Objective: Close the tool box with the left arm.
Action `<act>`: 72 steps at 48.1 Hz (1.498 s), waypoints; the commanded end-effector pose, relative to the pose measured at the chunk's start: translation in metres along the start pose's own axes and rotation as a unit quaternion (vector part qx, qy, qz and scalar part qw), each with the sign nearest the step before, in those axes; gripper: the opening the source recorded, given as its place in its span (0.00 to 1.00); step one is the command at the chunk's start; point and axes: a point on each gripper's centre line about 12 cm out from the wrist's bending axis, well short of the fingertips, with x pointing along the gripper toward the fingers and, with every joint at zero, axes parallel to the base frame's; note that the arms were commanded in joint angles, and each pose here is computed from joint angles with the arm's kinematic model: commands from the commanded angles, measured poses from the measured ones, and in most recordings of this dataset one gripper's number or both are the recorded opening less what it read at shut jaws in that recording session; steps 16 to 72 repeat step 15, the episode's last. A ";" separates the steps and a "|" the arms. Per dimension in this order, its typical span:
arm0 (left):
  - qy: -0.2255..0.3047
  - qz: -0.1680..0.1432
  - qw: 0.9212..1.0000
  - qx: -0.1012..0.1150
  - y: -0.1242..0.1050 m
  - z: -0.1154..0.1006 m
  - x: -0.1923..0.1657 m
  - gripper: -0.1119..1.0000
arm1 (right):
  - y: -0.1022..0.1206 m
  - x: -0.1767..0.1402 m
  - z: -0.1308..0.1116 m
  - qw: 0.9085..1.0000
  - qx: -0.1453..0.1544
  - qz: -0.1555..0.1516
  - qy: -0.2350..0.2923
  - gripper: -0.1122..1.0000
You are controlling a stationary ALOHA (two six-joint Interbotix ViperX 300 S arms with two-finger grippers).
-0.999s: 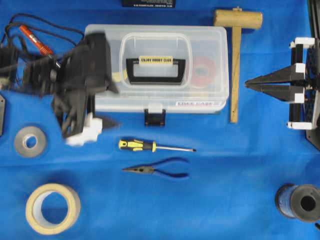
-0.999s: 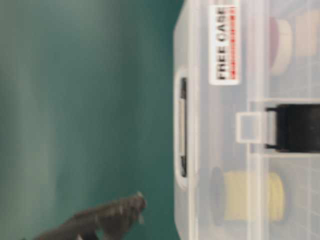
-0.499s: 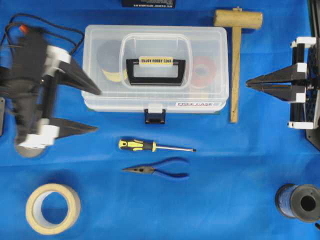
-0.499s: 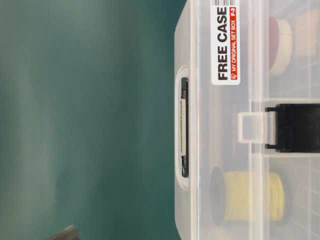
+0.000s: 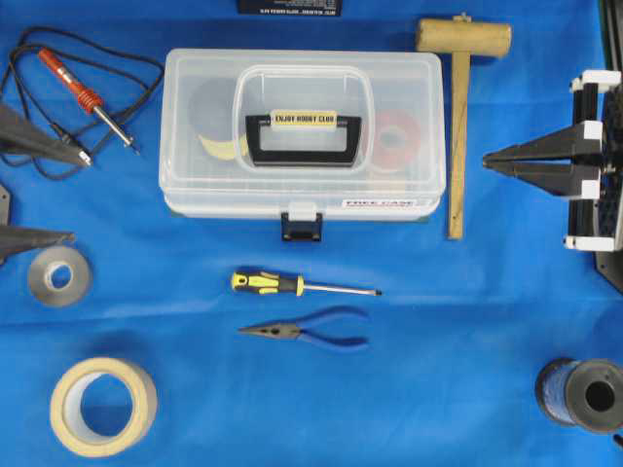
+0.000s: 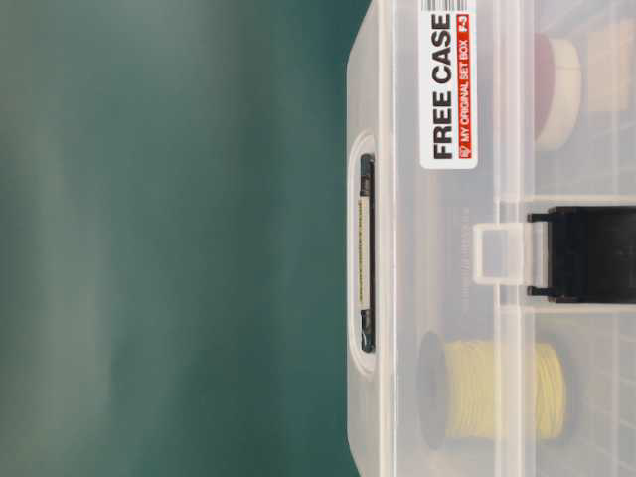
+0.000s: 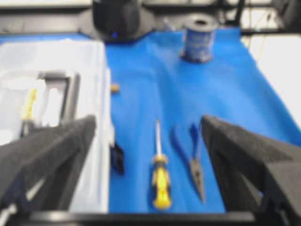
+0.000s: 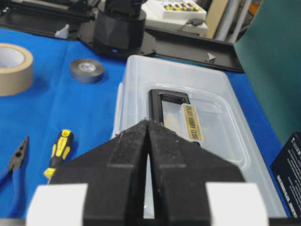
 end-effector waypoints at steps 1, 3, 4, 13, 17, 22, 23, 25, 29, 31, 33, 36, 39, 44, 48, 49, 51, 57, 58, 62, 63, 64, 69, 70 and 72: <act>-0.015 0.001 1.000 0.000 0.000 -0.012 -0.008 0.90 | -0.001 0.001 0.007 1.000 -0.001 -0.001 -0.010 0.10; -0.017 0.001 1.000 -0.001 0.001 -0.020 -0.011 0.90 | -0.001 0.001 0.007 1.000 -0.001 -0.001 -0.011 0.10; -0.015 0.001 1.000 -0.001 0.001 -0.025 -0.012 0.90 | -0.001 0.001 0.007 1.000 -0.001 -0.001 -0.011 0.10; -0.013 0.002 1.000 -0.001 0.001 -0.061 -0.018 0.90 | 0.000 0.001 0.007 1.000 -0.001 0.000 -0.010 0.10; -0.011 0.002 1.000 -0.001 0.001 -0.068 -0.019 0.90 | 0.000 0.001 0.007 1.000 -0.001 0.000 -0.010 0.10; -0.011 0.002 1.000 -0.001 0.001 -0.068 -0.019 0.90 | 0.000 0.001 0.007 1.000 -0.001 0.000 -0.010 0.10; -0.011 0.002 1.000 -0.001 0.001 -0.068 -0.019 0.90 | 0.000 0.001 0.007 1.000 -0.001 0.000 -0.010 0.10; -0.011 0.002 1.000 -0.001 0.001 -0.068 -0.019 0.90 | 0.000 0.001 0.007 1.000 -0.001 0.000 -0.010 0.10; -0.011 0.002 1.000 -0.001 0.001 -0.068 -0.019 0.90 | 0.000 0.001 0.007 1.000 -0.001 0.000 -0.010 0.10; -0.011 0.002 1.000 -0.001 0.001 -0.068 -0.019 0.90 | 0.000 0.001 0.007 1.000 -0.001 0.000 -0.010 0.10; -0.011 0.002 1.000 -0.001 0.001 -0.068 -0.019 0.90 | 0.000 0.001 0.007 1.000 -0.001 0.000 -0.010 0.10; -0.011 0.002 1.000 -0.001 0.001 -0.068 -0.019 0.90 | 0.000 0.001 0.007 1.000 -0.001 0.000 -0.010 0.10; -0.011 0.002 1.000 -0.001 0.001 -0.068 -0.019 0.90 | 0.000 0.001 0.007 1.000 -0.001 0.000 -0.010 0.10; -0.011 0.002 1.000 -0.001 0.001 -0.068 -0.019 0.90 | 0.000 0.001 0.007 1.000 -0.001 0.000 -0.010 0.10; -0.011 0.002 1.000 -0.001 0.001 -0.068 -0.019 0.90 | 0.000 0.001 0.007 1.000 -0.001 0.000 -0.010 0.10; -0.011 0.002 1.000 -0.001 0.001 -0.068 -0.019 0.90 | 0.000 0.001 0.007 1.000 -0.001 0.000 -0.010 0.10; -0.011 0.002 1.000 -0.001 0.001 -0.068 -0.019 0.90 | 0.000 0.001 0.007 1.000 -0.001 0.000 -0.010 0.10; -0.011 0.002 1.000 -0.001 0.001 -0.068 -0.019 0.90 | 0.000 0.001 0.007 1.000 -0.001 0.000 -0.010 0.10; -0.011 0.002 1.000 -0.001 0.001 -0.068 -0.019 0.90 | 0.000 0.001 0.007 1.000 -0.001 0.000 -0.010 0.10; -0.011 0.002 1.000 -0.001 0.001 -0.068 -0.019 0.90 | 0.000 0.001 0.007 1.000 -0.001 0.000 -0.010 0.10; -0.011 0.002 1.000 -0.001 0.001 -0.068 -0.019 0.90 | 0.000 0.001 0.007 1.000 -0.001 0.000 -0.010 0.10; -0.011 0.002 1.000 -0.001 0.001 -0.068 -0.019 0.90 | 0.000 0.001 0.007 1.000 -0.001 0.000 -0.010 0.10; -0.011 0.002 1.000 -0.001 0.001 -0.068 -0.019 0.90 | 0.000 0.001 0.007 1.000 -0.001 0.000 -0.010 0.10; -0.011 0.002 1.000 -0.001 0.001 -0.068 -0.019 0.90 | 0.000 0.001 0.007 1.000 -0.001 0.000 -0.010 0.10; -0.011 0.002 1.000 -0.001 0.001 -0.068 -0.019 0.90 | 0.000 0.001 0.007 1.000 -0.001 0.000 -0.010 0.10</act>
